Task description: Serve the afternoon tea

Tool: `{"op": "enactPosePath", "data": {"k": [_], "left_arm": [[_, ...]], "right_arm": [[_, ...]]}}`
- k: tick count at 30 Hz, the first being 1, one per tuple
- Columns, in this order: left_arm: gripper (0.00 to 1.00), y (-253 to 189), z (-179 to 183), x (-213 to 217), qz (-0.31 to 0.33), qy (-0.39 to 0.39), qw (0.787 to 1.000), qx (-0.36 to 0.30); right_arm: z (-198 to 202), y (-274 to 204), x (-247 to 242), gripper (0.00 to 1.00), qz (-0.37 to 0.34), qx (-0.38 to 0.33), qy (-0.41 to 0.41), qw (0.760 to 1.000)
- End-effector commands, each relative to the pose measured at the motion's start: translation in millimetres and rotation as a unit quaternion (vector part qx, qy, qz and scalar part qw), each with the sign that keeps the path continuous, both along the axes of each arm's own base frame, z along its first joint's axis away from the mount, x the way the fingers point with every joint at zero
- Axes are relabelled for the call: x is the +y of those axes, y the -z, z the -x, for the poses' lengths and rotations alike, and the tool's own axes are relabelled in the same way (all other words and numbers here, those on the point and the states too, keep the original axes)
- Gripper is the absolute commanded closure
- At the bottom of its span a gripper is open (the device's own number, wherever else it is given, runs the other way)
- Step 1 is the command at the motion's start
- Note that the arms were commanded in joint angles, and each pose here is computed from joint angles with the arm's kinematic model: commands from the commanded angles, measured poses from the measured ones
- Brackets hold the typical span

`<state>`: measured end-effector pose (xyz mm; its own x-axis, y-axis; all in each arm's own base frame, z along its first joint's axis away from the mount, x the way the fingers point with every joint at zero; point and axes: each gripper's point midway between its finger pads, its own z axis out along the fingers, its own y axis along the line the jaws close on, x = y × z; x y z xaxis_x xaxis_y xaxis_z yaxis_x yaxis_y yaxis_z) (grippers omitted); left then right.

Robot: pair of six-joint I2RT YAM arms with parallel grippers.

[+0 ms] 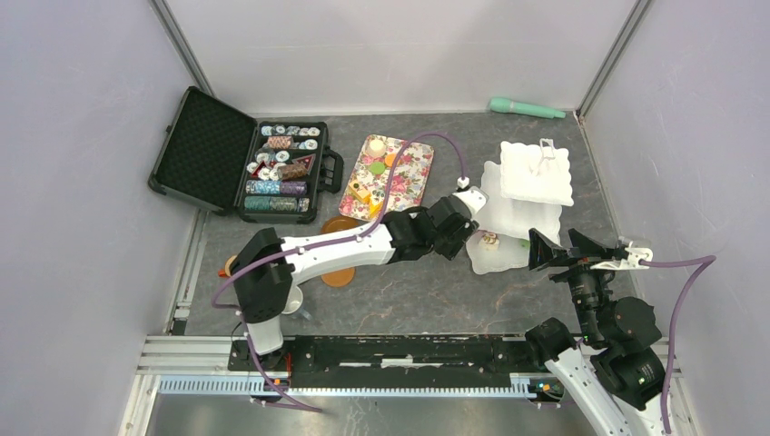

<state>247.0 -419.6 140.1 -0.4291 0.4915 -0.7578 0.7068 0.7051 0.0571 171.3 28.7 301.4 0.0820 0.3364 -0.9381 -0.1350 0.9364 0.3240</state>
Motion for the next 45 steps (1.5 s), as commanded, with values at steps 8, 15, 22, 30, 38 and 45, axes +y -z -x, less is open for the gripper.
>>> {"op": "enactPosePath", "data": {"k": [8, 15, 22, 30, 38, 45], "left_arm": [[0.42, -40, 14, 41, 0.023, -0.022, 0.999, -0.009], [0.45, -34, 19, 95, -0.027, -0.077, 0.997, -0.015], [0.46, -51, 11, 152, -0.024, -0.156, 0.987, -0.017], [0.46, -42, -14, 215, 0.005, -0.249, 0.968, 0.021], [0.46, -25, -29, 226, 0.013, -0.282, 0.958, 0.043], [0.47, -14, -32, 206, 0.047, -0.262, 0.961, 0.071]], "right_arm": [[-1, -2, 3, 0.02, -0.008, -0.006, -0.005, 1.0], [-3, 0, 5, 0.02, -0.009, -0.007, -0.007, 1.0], [-5, 1, 9, 0.02, -0.007, -0.006, -0.014, 1.0], [-4, -1, 8, 0.02, -0.009, -0.008, -0.015, 1.0], [-3, -3, 6, 0.02, -0.011, -0.01, -0.012, 1.0], [-3, -4, 7, 0.02, -0.009, -0.008, -0.013, 1.0]]}}
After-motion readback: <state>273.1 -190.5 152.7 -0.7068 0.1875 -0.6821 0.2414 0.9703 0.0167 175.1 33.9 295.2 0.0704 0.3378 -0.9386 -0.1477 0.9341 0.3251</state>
